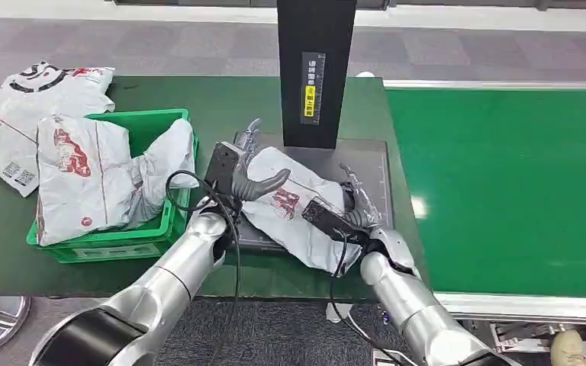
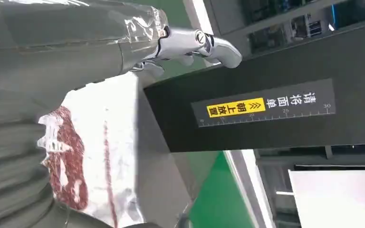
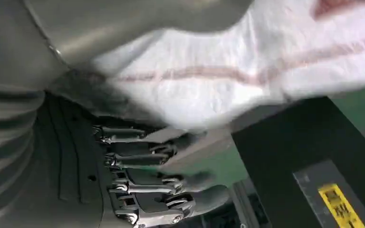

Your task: Moved the parcel from conveyor to table for the left to box.

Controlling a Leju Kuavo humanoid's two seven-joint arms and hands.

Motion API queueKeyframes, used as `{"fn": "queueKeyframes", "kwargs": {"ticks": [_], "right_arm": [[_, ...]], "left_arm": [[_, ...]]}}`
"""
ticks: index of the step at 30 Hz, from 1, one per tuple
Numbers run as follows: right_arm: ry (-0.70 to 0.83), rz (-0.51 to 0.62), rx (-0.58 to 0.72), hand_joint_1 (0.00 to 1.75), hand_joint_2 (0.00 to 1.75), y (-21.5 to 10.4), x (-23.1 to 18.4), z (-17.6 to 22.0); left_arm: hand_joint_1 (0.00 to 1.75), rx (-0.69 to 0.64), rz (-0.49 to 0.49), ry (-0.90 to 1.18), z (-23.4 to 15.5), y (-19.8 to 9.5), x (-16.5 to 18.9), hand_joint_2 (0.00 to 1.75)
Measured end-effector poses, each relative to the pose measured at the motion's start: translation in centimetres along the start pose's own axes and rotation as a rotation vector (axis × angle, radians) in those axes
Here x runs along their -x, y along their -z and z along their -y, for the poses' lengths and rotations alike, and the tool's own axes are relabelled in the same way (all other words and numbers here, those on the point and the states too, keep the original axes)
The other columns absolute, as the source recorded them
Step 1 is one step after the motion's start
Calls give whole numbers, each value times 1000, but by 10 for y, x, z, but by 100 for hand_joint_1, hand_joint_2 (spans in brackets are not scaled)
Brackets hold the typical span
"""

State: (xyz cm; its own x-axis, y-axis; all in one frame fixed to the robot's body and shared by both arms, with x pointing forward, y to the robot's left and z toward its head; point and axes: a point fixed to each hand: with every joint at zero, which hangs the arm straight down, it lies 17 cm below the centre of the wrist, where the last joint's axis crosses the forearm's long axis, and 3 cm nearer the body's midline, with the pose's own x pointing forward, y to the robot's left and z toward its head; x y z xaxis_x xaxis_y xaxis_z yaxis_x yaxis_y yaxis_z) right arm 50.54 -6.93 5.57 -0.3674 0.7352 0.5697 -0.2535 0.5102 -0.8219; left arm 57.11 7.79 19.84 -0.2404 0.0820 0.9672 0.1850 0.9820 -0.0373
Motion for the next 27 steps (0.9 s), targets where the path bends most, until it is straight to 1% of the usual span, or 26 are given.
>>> {"fn": "queueKeyframes", "kwargs": {"ticks": [3, 8, 11, 14, 18, 22, 24, 26, 27], "right_arm": [[36, 39, 125, 0, 175, 4, -11, 27], [140, 47, 331, 0, 175, 4, -12, 75], [180, 40, 440, 0, 175, 0, -6, 103], [211, 19, 517, 0, 175, -4, 6, 125], [249, -20, 564, 0, 175, -8, 23, 142], [284, -43, 588, 0, 175, -12, 36, 150], [292, -45, 592, 0, 175, -13, 39, 153], [293, -40, 586, 0, 175, -13, 39, 152], [295, -39, 585, 0, 175, -13, 39, 152]], "left_arm": [[0, -13, 8, 17, -2, 0, -1, 175], [0, 6, 7, 122, 5, 0, 1, 175], [0, 61, -70, 236, 17, -2, 17, 175], [0, 152, -157, 407, 33, -10, 40, 175], [0, 275, -211, 663, 50, -24, 66, 175], [0, 384, -226, 931, 60, -43, 91, 175], [0, 456, -239, 1051, 66, -56, 106, 175], [0, 557, -261, 1146, 73, -75, 125, 175], [0, 605, -257, 1193, 79, -82, 131, 175]]}}
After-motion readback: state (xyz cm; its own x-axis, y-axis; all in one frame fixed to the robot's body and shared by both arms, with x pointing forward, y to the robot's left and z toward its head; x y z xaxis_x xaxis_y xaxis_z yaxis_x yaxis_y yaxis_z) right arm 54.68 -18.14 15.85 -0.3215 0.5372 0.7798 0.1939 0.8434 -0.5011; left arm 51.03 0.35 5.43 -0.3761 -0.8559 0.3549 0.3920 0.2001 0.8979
